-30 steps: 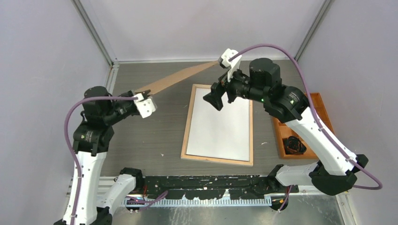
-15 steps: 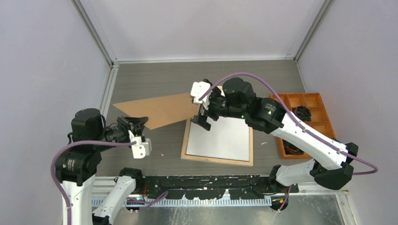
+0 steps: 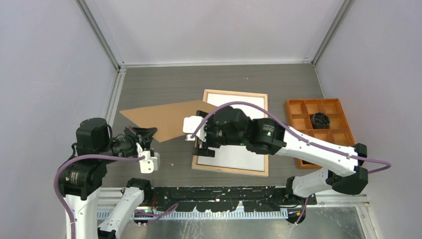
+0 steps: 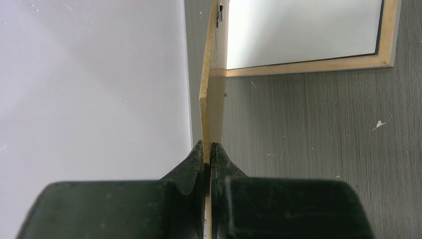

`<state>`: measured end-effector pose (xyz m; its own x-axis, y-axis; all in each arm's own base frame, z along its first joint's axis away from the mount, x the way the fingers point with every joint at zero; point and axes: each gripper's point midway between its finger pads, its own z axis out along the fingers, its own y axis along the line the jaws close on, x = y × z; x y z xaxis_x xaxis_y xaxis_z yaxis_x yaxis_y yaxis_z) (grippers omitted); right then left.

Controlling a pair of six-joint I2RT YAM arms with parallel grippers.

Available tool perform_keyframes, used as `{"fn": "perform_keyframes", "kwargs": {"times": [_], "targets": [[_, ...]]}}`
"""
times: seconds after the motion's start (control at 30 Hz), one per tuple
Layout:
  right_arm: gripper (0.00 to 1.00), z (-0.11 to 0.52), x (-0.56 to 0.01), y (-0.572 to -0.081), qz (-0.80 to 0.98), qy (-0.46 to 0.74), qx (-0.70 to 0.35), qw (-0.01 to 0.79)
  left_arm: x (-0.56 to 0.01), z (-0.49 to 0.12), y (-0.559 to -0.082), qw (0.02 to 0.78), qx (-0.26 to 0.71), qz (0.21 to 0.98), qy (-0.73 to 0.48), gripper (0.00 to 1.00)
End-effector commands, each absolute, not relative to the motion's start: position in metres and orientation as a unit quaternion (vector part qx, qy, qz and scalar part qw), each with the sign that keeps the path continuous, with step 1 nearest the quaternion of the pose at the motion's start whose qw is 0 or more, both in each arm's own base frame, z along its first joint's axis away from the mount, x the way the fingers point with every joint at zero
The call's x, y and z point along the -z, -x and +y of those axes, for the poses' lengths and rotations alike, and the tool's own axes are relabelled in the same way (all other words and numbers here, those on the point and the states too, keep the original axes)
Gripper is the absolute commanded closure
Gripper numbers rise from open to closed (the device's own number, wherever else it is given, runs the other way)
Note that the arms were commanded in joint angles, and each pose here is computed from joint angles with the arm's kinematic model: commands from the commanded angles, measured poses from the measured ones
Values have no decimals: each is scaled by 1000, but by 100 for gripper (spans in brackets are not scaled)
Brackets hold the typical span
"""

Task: Put the photo into the frame
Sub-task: Turn over the photo frame item on the photo frame.

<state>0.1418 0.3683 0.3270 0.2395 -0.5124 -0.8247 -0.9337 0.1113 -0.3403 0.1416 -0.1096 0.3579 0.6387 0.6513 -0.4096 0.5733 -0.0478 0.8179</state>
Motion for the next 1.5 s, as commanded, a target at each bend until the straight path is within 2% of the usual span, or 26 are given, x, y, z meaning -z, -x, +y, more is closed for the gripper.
{"fn": "perform_keyframes", "kwargs": {"times": [0.0, 0.17, 0.23, 0.37, 0.4, 0.43, 0.47, 0.5, 0.53, 0.6, 0.63, 0.83, 0.97, 1.07, 1.27, 1.33, 1.47], "targets": [[22, 372, -319, -176, 582, 609, -112, 527, -398, -117, -132, 594, -78, 348, -721, 100], [39, 378, -326, -191, 571, 588, -79, 568, -399, -115, -130, 589, -79, 354, -722, 100], [51, 382, -330, -191, 569, 585, -83, 572, -399, -115, -130, 589, -78, 355, -722, 100], [96, 385, -334, -196, 569, 576, -75, 582, -411, -118, -134, 612, -87, 343, -707, 100], [99, 385, -336, -198, 569, 572, -73, 586, -413, -119, -135, 619, -85, 345, -700, 97], [99, 386, -339, -199, 568, 566, -75, 593, -424, -119, -139, 637, -95, 337, -687, 85], [99, 386, -346, -200, 565, 555, -77, 605, -433, -120, -142, 654, -97, 338, -670, 57], [99, 386, -351, -201, 563, 544, -82, 617, -441, -120, -145, 672, -97, 341, -650, 37], [99, 386, -358, -203, 560, 531, -86, 630, -450, -119, -146, 692, -102, 337, -630, 23], [99, 383, -375, -206, 555, 501, -94, 657, -467, -118, -153, 725, -104, 336, -592, 6], [99, 382, -385, -206, 553, 487, -102, 668, -475, -116, -156, 741, -102, 340, -570, 1], [99, 362, -436, -213, 579, 390, -195, 689, -549, -80, -190, 834, -89, 405, -364, 0], [99, 333, -456, -225, 608, 312, -289, 670, -568, -55, -212, 848, -75, 460, -252, 0], [99, 310, -454, -235, 643, 250, -360, 628, -546, -56, -231, 819, -52, 517, -243, 0], [99, 276, -418, -229, 684, 196, -500, 493, -444, -58, -279, 662, -38, 687, -297, 0], [99, 261, -406, -230, 692, 159, -546, 444, -416, -55, -290, 620, -46, 718, -313, 0], [99, 238, -392, -238, 686, 95, -613, 380, -376, -40, -312, 586, -57, 745, -315, 0]]}}
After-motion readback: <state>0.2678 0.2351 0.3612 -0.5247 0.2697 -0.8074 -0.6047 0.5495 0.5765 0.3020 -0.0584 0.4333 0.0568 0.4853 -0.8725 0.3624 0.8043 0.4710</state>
